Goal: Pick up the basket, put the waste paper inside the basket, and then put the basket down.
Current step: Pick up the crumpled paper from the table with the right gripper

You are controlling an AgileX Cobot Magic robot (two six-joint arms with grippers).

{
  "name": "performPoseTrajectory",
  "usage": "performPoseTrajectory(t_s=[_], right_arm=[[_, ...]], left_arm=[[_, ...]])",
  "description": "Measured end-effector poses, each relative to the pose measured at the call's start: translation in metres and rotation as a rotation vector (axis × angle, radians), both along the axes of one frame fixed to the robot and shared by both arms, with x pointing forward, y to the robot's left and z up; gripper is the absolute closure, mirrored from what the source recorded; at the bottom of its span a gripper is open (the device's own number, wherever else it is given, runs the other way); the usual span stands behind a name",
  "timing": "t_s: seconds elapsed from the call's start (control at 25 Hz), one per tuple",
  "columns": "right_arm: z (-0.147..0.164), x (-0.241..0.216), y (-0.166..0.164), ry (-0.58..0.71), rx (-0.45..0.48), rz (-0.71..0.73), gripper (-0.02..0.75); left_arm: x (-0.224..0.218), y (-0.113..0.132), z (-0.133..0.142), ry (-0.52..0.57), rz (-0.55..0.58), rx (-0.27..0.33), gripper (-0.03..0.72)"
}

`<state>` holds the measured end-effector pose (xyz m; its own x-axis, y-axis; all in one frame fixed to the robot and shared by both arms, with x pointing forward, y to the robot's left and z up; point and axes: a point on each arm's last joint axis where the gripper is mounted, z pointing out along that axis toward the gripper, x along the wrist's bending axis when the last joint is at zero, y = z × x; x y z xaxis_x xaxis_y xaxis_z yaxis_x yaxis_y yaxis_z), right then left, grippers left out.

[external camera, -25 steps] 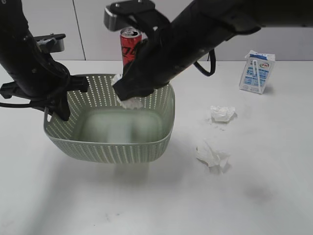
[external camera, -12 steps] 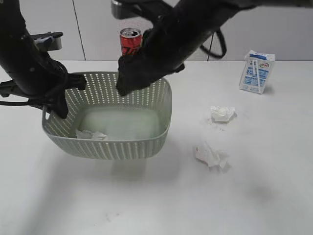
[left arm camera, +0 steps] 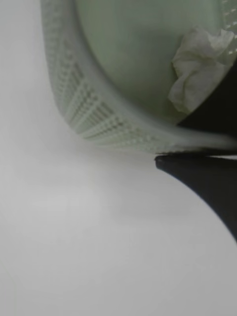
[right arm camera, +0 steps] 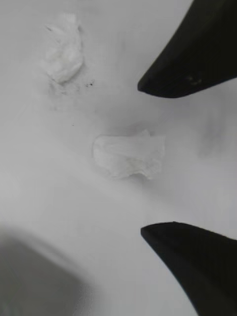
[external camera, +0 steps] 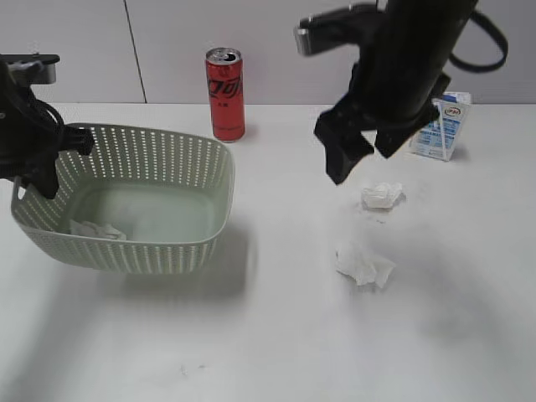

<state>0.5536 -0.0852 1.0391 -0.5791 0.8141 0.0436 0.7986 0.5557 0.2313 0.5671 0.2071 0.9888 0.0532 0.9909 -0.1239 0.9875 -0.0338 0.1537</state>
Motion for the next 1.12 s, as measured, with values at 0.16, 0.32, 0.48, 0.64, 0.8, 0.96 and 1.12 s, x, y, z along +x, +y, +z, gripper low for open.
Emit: performPoseTrajectory(t_s=[0.16, 0.32, 0.48, 0.64, 0.8, 0.96, 1.12], right_arm=[[-0.059, 0.001, -0.002, 0.077, -0.078, -0.007, 0.146], [-0.104, 0.005, -0.001, 0.14, -0.138, -0.029, 0.146], [-0.138, 0.008, 0.001, 0.194, -0.177, -0.033, 0.146], [-0.162, 0.008, 0.0, 0.248, -0.208, -0.036, 0.146], [-0.164, 0.009, 0.001, 0.254, -0.208, -0.038, 0.146], [-0.164, 0.008, 0.002, 0.259, -0.204, -0.042, 0.206], [-0.164, 0.008, 0.002, 0.265, -0.205, -0.059, 0.513]], left_arm=[[0.0, 0.001, 0.0, 0.003, 0.0, 0.003, 0.689], [-0.001, 0.001, 0.0, 0.007, -0.002, 0.004, 0.689], [-0.001, 0.001, 0.0, 0.011, -0.003, 0.003, 0.689], [-0.001, 0.001, 0.0, 0.018, -0.002, 0.002, 0.689], [-0.002, 0.001, 0.0, 0.022, -0.002, 0.003, 0.689], [-0.002, 0.001, 0.0, 0.022, -0.002, 0.003, 0.689], [-0.002, 0.001, 0.0, 0.022, -0.002, 0.003, 0.689]])
